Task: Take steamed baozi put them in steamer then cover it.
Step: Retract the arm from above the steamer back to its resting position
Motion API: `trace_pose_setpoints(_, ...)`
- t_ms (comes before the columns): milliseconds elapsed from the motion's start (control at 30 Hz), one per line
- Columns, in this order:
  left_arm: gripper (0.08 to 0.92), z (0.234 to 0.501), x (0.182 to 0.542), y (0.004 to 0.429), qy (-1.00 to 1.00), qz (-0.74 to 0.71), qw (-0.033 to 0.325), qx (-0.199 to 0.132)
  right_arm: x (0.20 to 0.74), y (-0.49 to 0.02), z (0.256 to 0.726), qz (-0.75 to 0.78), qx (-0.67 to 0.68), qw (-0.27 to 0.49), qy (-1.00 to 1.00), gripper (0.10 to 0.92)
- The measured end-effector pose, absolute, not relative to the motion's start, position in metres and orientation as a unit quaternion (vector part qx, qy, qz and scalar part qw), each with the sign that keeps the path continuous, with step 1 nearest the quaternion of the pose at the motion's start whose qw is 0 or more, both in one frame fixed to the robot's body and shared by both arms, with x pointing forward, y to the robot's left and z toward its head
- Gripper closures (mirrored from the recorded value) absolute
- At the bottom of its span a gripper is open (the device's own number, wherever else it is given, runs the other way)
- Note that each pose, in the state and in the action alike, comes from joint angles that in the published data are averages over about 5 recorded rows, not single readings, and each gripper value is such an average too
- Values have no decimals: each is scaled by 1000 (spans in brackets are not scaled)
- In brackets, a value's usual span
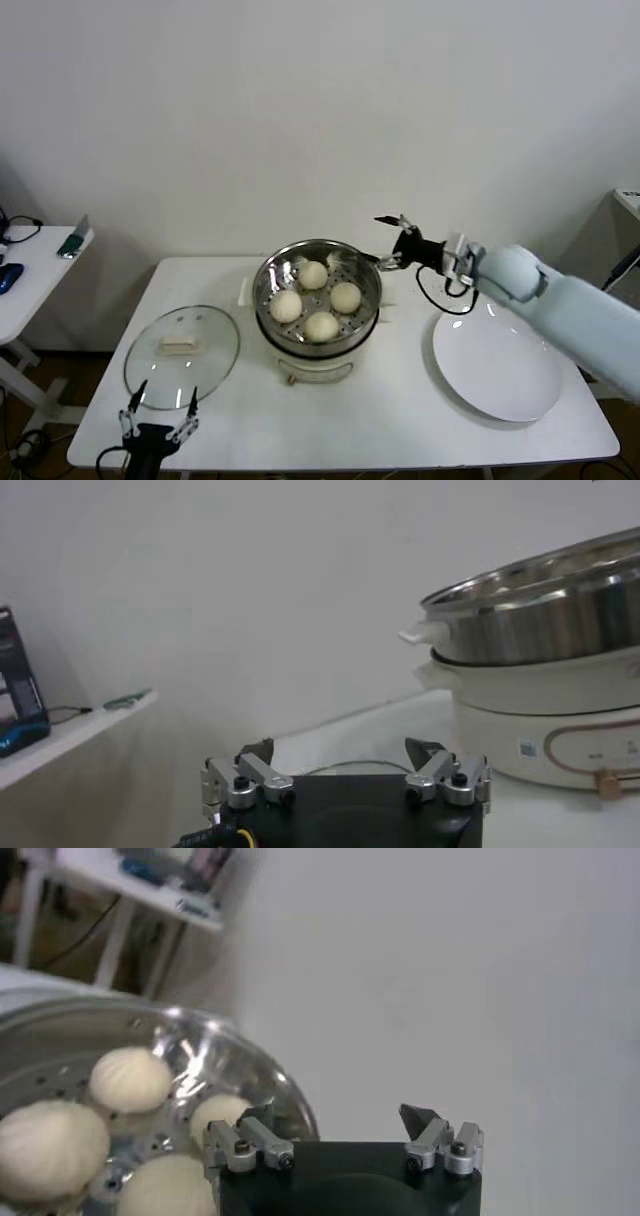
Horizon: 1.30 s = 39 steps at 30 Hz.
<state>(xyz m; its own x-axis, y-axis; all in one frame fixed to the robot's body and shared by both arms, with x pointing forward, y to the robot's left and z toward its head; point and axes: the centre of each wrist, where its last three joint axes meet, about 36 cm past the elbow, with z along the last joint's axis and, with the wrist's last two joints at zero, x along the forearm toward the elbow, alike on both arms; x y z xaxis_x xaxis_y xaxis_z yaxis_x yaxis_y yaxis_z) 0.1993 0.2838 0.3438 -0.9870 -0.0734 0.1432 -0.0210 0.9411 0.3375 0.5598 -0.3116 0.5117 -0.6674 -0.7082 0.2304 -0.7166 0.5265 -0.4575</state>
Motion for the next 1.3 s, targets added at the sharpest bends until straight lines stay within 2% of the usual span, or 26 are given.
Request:
trace_pose_setpoints(233, 177, 351, 210, 286, -967, -244, 68, 27, 518, -329, 469, 191, 354, -11, -915, 200)
trace_pose_setpoints(433, 177, 362, 221, 292, -922, -380, 61, 31, 476, -337, 435, 132, 304, -7, -944, 200)
trace_pose_setpoints(700, 177, 366, 237, 292, -805, -588, 74, 9, 419, -350, 395, 70, 233, 23, -970, 200)
trace_pose_setpoints(967, 177, 343, 263, 297, -692, -718, 80, -8, 373, -364, 368, 38, 177, 54, -982, 200)
trace_pose_setpoints(1300, 177, 303, 309, 313, -631, -771, 82, -16, 346, -377, 350, 37, 138, 75, -987, 200)
